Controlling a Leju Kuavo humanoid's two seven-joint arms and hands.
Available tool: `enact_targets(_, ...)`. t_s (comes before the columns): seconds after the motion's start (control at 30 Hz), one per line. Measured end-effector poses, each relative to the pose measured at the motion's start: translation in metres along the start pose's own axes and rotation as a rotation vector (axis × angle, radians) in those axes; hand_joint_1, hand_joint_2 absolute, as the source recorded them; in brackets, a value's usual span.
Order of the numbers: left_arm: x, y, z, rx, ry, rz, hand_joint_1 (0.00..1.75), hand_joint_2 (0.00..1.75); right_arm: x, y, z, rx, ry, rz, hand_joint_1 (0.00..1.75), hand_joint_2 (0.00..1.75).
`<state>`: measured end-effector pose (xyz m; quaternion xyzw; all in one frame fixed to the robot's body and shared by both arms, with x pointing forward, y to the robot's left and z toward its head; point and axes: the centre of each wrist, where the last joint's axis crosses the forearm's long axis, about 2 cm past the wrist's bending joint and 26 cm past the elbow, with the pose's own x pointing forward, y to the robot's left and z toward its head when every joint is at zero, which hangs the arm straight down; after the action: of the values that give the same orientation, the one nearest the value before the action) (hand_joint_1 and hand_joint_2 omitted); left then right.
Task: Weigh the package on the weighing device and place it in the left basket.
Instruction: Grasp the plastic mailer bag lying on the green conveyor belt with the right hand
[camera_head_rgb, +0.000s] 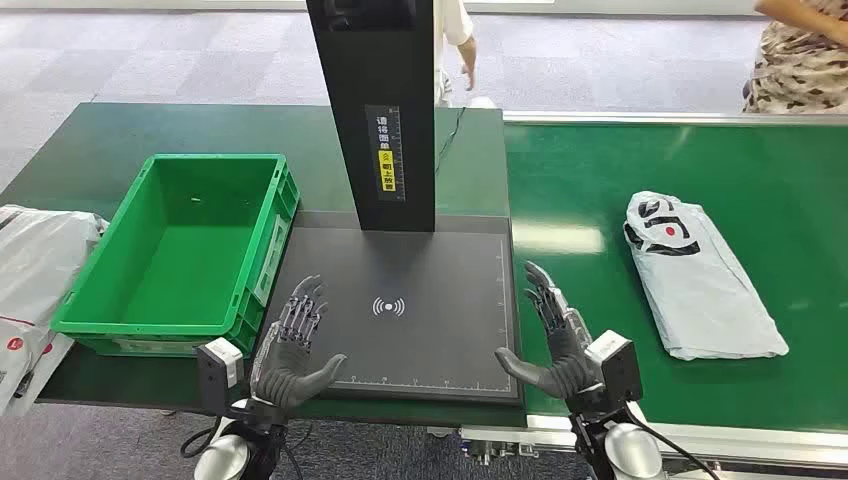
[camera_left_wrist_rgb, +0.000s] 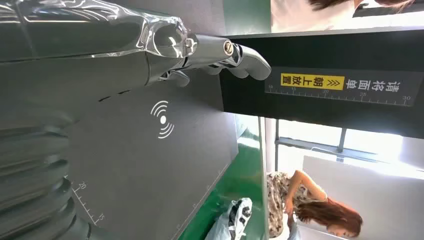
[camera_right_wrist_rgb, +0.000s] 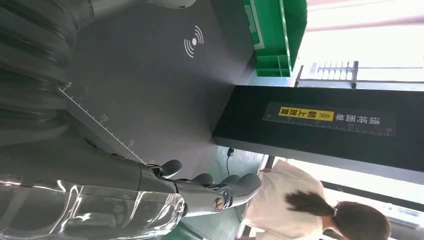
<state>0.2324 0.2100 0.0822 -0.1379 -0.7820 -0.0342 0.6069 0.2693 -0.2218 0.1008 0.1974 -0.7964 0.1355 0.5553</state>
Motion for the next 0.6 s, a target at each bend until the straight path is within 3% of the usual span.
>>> enact_targets(0.33, 0.000, 0.000, 0.001, -0.011, -0.005, -0.003, 0.00, 1.75, 0.012, -0.018, -0.013, -0.017, -0.027, 0.110, 0.00, 1.75)
enact_targets(0.6, 0.000, 0.000, 0.000, -0.037, -0.009, -0.010, 0.00, 1.75, 0.030, -0.077, -0.045, -0.142, -0.098, 0.284, 0.00, 1.75)
